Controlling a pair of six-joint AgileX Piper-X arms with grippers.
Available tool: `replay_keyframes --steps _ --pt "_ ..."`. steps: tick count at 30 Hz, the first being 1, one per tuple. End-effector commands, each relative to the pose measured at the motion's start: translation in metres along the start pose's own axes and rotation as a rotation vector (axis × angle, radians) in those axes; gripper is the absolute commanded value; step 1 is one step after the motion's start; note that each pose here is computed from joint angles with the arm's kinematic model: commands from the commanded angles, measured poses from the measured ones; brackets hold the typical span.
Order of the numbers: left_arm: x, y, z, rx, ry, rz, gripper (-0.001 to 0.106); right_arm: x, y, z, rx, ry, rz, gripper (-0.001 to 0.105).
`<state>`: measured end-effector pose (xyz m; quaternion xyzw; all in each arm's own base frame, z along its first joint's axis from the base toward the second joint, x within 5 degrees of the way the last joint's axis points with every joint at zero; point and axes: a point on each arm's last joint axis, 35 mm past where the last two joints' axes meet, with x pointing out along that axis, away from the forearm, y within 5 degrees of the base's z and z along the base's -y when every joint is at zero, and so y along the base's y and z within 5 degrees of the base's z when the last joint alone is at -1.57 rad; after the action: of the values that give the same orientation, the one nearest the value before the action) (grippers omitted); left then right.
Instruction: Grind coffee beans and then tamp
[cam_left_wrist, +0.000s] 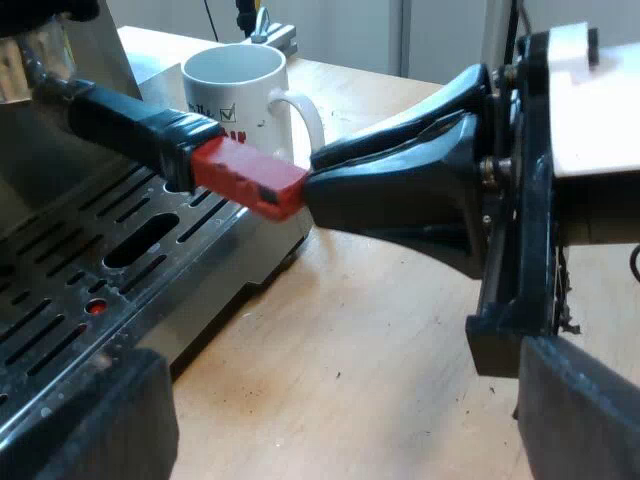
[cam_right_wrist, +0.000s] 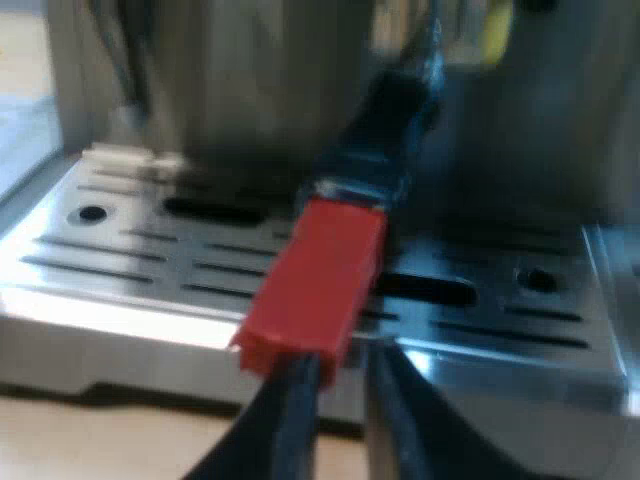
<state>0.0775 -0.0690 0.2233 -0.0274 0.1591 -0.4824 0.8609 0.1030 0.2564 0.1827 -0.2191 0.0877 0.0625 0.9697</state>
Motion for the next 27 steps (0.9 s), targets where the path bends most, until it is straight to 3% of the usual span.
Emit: replay_keyframes --steps 1,12,15,20,27 --pt "-0.001 -0.001 0.002 0.006 -0.008 -0.004 0.071 0.013 -0.021 0.011 0.073 -0.005 -0.296 0.013" --pt "-0.001 -0.001 0.002 0.006 -0.008 -0.004 0.071 0.009 -0.019 0.011 0.056 -0.008 -0.271 0.013" --pt "-0.001 -0.001 0.002 0.006 -0.008 -0.004 0.071 0.003 -0.014 0.011 0.035 -0.017 -0.217 0.013" --pt "-0.001 -0.001 0.002 0.006 -0.008 -0.004 0.071 -0.008 -0.006 0.003 -0.056 -0.006 -0.125 0.013" --pt "-0.001 -0.001 0.002 0.006 -0.008 -0.004 0.071 -0.022 -0.001 -0.009 -0.091 0.005 -0.080 0.013"
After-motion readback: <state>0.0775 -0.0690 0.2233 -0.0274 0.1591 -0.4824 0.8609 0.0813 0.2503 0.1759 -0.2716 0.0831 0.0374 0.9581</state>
